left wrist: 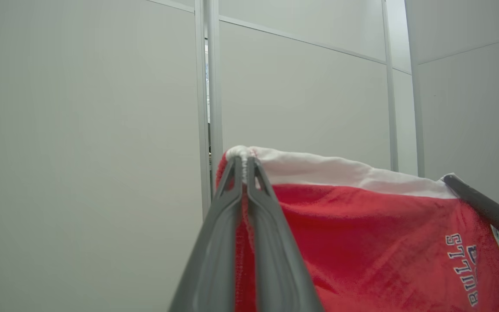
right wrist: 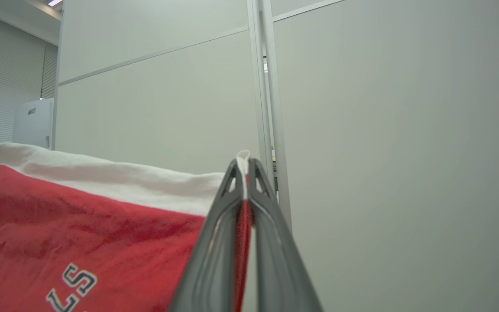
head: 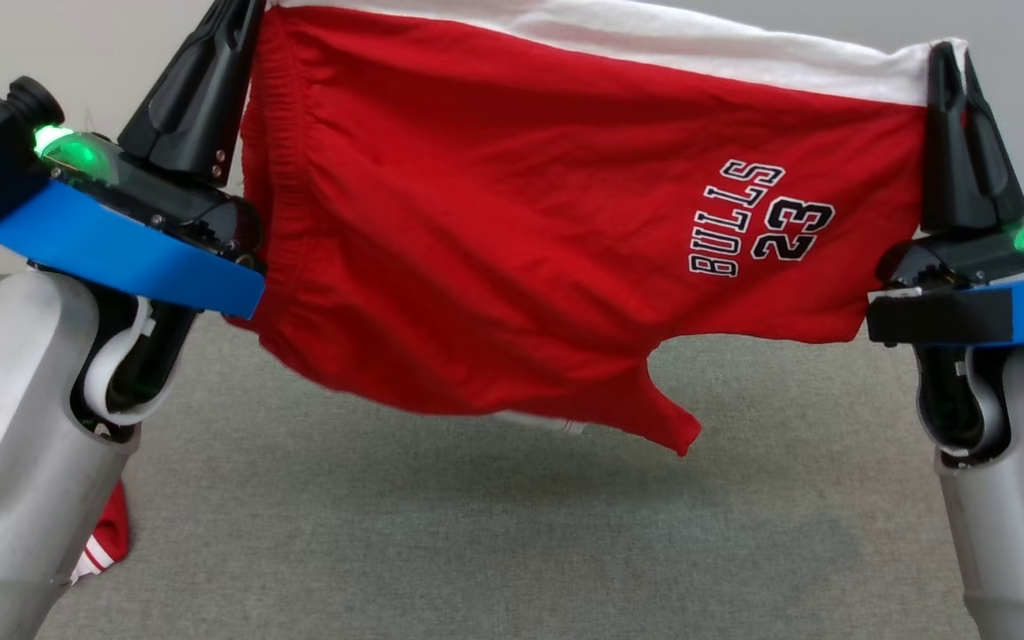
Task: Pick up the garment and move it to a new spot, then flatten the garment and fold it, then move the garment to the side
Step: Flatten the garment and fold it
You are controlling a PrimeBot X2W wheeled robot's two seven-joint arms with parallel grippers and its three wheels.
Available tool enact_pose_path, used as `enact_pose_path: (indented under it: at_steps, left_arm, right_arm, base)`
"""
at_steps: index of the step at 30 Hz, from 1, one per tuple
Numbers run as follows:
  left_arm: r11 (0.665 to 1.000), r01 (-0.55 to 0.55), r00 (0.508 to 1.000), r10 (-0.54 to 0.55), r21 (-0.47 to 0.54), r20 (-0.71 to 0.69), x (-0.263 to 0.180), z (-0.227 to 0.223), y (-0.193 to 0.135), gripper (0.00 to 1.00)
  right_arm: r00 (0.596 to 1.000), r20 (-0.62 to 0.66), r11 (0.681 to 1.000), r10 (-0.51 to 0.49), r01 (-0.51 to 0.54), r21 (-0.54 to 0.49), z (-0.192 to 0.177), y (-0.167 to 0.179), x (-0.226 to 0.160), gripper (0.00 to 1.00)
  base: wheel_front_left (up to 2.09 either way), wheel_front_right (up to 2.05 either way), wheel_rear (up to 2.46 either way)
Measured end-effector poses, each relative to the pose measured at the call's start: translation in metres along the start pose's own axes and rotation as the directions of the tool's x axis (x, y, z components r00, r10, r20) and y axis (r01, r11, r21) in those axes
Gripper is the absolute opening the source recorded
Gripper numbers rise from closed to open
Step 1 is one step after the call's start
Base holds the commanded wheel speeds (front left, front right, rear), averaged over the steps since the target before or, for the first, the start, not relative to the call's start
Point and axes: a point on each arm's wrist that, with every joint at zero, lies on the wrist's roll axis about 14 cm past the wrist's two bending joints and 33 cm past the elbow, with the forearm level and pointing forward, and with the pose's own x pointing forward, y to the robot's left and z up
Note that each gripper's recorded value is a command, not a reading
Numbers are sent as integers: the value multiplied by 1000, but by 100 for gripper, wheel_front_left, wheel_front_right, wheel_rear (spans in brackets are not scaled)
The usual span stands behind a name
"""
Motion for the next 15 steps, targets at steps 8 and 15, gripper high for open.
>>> enact_pose_path:
  at_steps: [8, 15]
  left_arm:
    - [996, -59, 995, 54, -70, -81, 44, -65, 34, 0]
    - [994, -98, 995, 99, -45, 16, 89, -71, 63, 0]
  right_arm:
    - [994, -104, 992, 35, -48, -120, -48, -20, 43, 0]
    - [999, -5, 979, 41, -41, -197, -42, -28, 108, 0]
  base:
    - [0, 0, 0]
    - [0, 0, 0]
